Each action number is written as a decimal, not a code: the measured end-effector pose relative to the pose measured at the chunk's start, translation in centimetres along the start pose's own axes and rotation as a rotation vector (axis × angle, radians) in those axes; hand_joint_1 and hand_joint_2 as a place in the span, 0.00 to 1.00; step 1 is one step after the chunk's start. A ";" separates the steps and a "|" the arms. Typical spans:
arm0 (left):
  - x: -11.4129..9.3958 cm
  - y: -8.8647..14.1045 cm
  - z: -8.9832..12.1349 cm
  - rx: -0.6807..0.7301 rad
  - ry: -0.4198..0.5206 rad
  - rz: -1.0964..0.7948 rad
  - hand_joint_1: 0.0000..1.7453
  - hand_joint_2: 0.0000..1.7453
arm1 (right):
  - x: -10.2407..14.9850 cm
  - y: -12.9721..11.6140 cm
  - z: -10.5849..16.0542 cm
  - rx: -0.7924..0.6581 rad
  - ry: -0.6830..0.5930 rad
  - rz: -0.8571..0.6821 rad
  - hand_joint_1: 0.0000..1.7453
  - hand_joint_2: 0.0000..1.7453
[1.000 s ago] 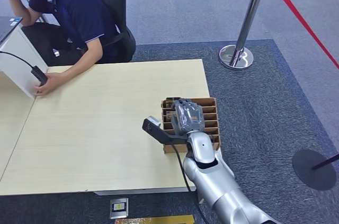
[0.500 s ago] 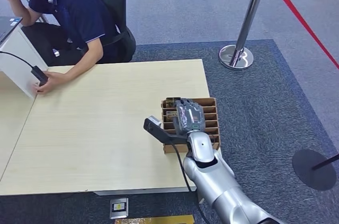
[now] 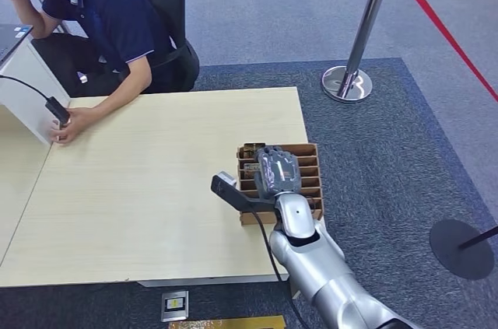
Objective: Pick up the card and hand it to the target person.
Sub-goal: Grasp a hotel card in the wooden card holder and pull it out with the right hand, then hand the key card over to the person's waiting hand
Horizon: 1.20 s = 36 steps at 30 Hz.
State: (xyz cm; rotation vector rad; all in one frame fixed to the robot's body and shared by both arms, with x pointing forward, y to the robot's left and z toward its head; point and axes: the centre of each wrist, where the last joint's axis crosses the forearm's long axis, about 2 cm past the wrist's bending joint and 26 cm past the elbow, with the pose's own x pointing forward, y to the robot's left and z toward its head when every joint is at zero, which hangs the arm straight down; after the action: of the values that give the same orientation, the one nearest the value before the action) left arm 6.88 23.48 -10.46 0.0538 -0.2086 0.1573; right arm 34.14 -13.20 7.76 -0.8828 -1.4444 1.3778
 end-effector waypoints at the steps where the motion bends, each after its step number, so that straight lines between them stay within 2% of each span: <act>1: 0.0 0.0 0.0 0.000 -0.001 0.000 0.00 0.00 | 0.0 0.0 0.0 -0.001 -0.002 0.000 0.78 1.00; 4: 0.0 0.0 0.0 0.000 -0.004 0.002 0.00 0.00 | 0.0 -0.1 -0.1 -0.006 -0.005 0.002 0.95 1.00; 7: 0.0 0.0 0.0 0.000 -0.005 0.003 0.00 0.00 | 0.1 -0.2 -0.1 -0.011 -0.008 0.001 1.00 1.00; 23: -0.4 0.1 0.0 0.003 -0.013 0.029 0.00 0.00 | 0.7 -1.1 0.6 -0.109 -0.071 -0.039 1.00 1.00; 30: -0.6 0.1 0.0 0.005 -0.011 0.036 0.00 0.00 | 1.1 -4.3 0.9 -0.204 -0.129 -0.101 1.00 1.00; 36: -0.6 0.1 0.0 0.005 -0.013 0.028 0.00 0.00 | 2.4 -7.2 0.3 -0.264 -0.218 -0.113 1.00 1.00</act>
State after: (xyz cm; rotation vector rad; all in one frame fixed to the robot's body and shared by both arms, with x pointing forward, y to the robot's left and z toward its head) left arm 6.27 23.50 -10.55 0.0567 -0.2224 0.1857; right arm 33.77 -11.91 15.18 -0.8192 -1.8470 1.2468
